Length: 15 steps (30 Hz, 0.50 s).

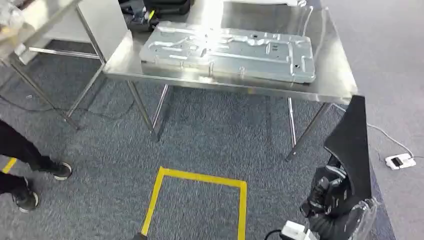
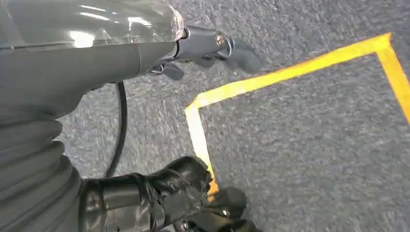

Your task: Take the parts from the cabinet and place them on the table.

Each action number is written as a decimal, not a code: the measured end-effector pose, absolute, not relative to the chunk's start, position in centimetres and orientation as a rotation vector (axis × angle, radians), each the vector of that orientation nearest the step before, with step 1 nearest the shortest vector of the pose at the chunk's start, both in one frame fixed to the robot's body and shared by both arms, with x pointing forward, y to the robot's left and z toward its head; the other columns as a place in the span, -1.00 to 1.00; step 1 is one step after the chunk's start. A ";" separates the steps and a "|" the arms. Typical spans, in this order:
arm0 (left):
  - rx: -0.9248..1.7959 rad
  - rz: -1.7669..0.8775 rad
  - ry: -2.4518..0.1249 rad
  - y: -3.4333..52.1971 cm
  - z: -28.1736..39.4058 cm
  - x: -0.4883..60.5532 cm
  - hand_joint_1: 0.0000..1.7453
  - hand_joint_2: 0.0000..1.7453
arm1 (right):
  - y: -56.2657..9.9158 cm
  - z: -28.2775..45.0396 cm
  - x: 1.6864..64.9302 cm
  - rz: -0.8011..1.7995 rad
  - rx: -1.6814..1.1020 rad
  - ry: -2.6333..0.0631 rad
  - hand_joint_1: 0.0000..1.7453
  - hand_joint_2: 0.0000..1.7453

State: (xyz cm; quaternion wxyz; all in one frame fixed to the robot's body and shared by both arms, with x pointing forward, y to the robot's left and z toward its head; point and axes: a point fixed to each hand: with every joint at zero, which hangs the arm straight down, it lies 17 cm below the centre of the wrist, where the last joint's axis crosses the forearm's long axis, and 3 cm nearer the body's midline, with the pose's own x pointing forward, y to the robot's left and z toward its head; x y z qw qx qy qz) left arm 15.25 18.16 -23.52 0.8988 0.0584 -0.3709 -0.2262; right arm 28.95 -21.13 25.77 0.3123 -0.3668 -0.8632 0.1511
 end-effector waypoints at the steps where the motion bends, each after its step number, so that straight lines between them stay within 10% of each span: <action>1: 0.122 -0.468 -0.765 18.2 -23.6 15.1 -1.00 1.00 | -21.2 25.7 29.0 0.397 -0.966 -2.276 1.00 1.00; 15: 0.118 -0.481 -0.766 17.9 -23.6 15.0 -1.00 1.00 | -21.3 26.8 28.5 0.404 -0.997 -2.333 1.00 1.00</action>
